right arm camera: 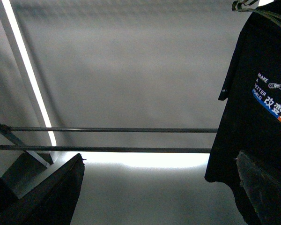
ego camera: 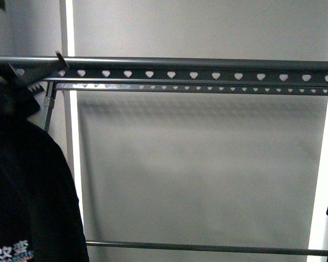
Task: Hang clothes on hanger
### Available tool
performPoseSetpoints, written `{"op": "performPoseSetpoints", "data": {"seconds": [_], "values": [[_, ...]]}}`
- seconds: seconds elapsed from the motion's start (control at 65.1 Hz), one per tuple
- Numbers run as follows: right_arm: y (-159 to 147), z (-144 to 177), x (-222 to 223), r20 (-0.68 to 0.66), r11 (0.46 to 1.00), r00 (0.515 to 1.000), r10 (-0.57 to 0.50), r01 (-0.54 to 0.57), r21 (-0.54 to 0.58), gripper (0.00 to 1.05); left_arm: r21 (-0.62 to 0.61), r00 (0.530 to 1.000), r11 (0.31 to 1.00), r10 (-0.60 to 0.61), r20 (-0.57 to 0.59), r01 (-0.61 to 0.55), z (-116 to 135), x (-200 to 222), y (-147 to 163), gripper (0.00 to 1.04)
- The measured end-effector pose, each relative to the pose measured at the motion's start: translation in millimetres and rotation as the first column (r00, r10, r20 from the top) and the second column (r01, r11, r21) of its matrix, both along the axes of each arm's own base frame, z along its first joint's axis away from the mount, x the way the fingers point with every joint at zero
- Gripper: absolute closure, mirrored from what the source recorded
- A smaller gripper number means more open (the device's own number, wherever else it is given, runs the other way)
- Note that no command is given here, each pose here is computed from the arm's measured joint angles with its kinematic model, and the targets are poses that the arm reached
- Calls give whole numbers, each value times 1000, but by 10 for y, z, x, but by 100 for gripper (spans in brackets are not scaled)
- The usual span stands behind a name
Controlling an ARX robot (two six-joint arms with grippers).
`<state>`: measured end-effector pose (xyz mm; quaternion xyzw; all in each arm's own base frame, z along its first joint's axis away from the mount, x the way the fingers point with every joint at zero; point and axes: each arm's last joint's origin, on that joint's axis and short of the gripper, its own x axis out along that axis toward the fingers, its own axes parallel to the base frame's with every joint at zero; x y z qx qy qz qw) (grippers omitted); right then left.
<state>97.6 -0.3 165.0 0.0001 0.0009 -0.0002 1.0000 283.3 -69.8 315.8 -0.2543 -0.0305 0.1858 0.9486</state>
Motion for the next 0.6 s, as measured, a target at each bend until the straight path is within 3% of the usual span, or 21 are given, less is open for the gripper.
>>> {"op": "performPoseSetpoints", "data": {"seconds": [0.154,0.353,0.492,0.599], "values": [[0,0,0,0,1000,1000,0,0,0,7,89,991,988,-130,12,129,102,-422,138,101],[0,0,0,0,1000,1000,0,0,0,7,205,944,928,-327,53,310,292,-708,198,101],[0,0,0,0,1000,1000,0,0,0,7,269,872,841,-490,13,469,358,-910,195,101],[0,0,0,0,1000,1000,0,0,0,7,310,783,740,-622,-21,597,354,-925,182,101]]}}
